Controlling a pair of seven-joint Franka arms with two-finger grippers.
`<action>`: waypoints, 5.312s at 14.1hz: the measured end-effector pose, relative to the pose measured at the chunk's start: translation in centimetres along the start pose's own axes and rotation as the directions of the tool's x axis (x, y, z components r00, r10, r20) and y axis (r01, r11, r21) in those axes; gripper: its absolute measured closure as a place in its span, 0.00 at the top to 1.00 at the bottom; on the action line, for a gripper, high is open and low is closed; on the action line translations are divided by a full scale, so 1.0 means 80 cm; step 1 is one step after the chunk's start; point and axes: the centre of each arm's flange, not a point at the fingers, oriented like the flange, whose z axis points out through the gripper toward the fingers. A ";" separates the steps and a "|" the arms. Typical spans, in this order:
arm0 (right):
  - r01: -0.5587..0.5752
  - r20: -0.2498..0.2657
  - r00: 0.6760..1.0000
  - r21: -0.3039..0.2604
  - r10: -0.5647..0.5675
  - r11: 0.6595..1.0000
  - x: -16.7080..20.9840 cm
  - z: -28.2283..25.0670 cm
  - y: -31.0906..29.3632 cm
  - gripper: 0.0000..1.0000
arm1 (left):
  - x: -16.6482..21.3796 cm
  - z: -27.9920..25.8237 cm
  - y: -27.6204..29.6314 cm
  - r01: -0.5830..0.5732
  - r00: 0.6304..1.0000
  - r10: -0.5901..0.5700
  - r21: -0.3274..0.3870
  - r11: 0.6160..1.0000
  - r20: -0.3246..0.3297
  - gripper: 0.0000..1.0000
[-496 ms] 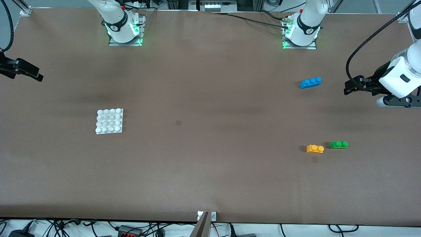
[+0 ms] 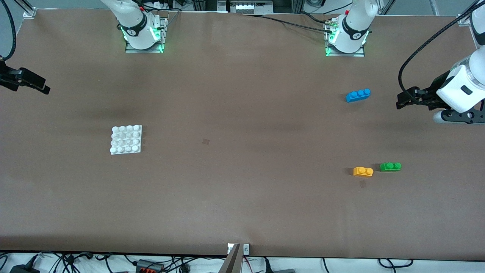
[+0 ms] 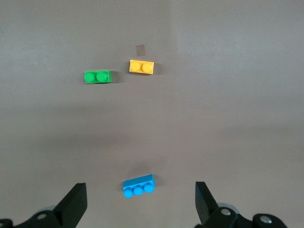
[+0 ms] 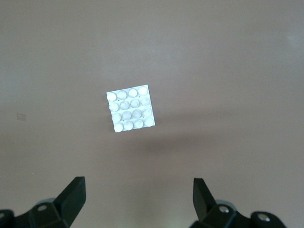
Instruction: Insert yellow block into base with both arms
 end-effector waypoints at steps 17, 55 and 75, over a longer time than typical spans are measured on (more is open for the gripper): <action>0.077 0.379 0.923 -0.001 -0.071 0.997 0.041 0.185 -0.049 1.00 | 0.110 0.174 0.029 -0.071 0.997 0.071 -0.027 0.997 -0.004 1.00; 0.171 0.119 0.973 0.222 -0.200 0.960 0.041 0.519 -0.045 0.64 | 0.161 0.450 -0.012 -0.241 0.964 0.246 0.060 0.969 -0.098 1.00; -0.077 0.165 0.985 0.145 0.052 0.986 -0.083 0.522 -0.615 0.61 | 0.159 0.461 -0.019 -0.235 0.967 0.240 0.061 0.970 -0.084 0.97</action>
